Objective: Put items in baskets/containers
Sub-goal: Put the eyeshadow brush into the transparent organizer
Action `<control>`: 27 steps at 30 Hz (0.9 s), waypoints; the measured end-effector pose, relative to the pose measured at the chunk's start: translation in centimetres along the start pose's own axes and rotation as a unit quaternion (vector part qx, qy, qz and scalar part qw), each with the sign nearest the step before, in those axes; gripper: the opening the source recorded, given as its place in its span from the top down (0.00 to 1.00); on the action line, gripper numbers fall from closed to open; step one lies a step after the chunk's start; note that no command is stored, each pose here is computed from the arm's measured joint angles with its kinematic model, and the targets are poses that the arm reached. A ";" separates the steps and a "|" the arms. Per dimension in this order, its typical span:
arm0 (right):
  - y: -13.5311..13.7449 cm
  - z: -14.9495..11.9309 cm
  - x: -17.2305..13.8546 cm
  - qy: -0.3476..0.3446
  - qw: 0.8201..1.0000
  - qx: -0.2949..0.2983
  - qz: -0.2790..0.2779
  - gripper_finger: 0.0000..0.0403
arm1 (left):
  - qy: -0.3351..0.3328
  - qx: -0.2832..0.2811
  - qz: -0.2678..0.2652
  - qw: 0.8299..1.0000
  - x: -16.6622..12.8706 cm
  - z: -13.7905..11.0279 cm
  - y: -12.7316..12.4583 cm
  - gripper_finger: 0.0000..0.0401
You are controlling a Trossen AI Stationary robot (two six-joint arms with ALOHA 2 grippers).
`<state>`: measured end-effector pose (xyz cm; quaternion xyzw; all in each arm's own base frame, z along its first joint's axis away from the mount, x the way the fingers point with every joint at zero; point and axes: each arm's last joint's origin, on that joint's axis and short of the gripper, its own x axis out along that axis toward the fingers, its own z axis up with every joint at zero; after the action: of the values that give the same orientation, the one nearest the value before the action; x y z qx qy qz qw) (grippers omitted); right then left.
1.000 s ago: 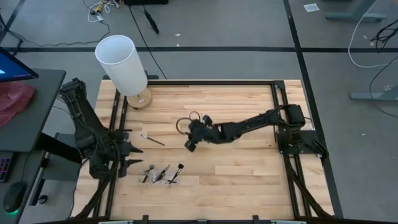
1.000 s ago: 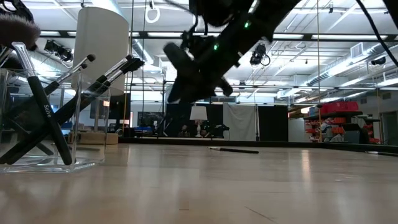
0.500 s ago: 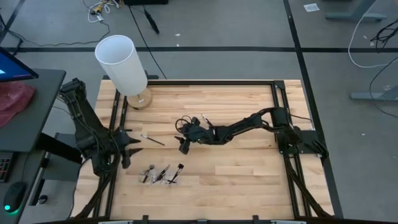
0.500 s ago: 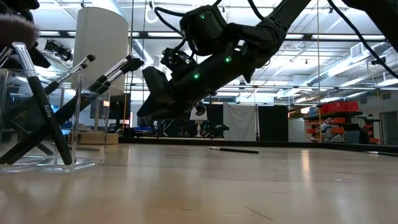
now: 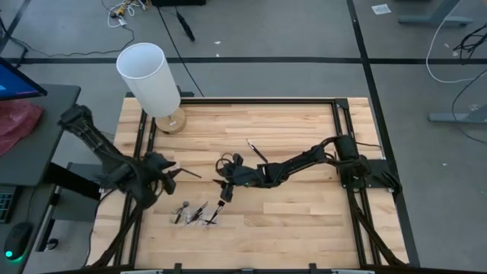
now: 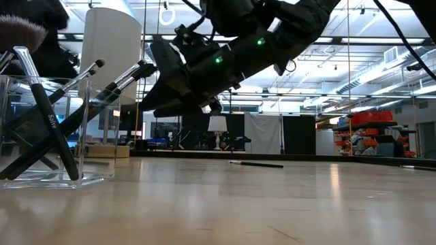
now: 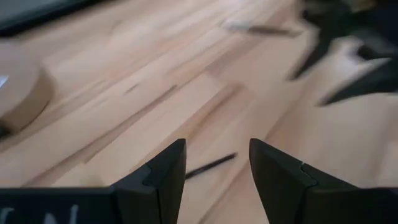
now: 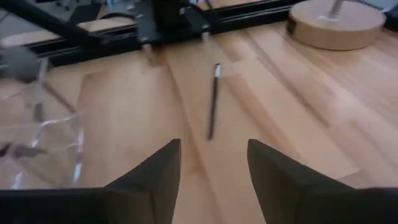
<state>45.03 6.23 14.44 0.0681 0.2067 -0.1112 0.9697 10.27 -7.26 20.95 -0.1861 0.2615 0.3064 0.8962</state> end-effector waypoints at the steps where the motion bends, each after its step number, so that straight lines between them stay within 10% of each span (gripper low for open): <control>1: 0.3 -0.1 -0.1 0.000 1.000 -0.001 0.003 0.54 | 0.018 0.004 0.014 1.000 0.4 0.1 0.1 0.55; 11: 2.4 0.0 -0.9 -0.029 0.999 -0.001 0.025 0.58 | 0.187 0.054 0.048 0.980 3.1 1.2 0.7 0.55; 27: 2.8 0.4 -1.0 -0.052 0.998 0.007 0.033 0.58 | 0.242 0.024 0.071 0.967 7.7 -2.7 3.2 0.55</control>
<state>44.98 9.02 15.45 0.0754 0.1525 -0.0843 0.9818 12.48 -2.68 13.76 -0.2136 0.4904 0.3088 0.7865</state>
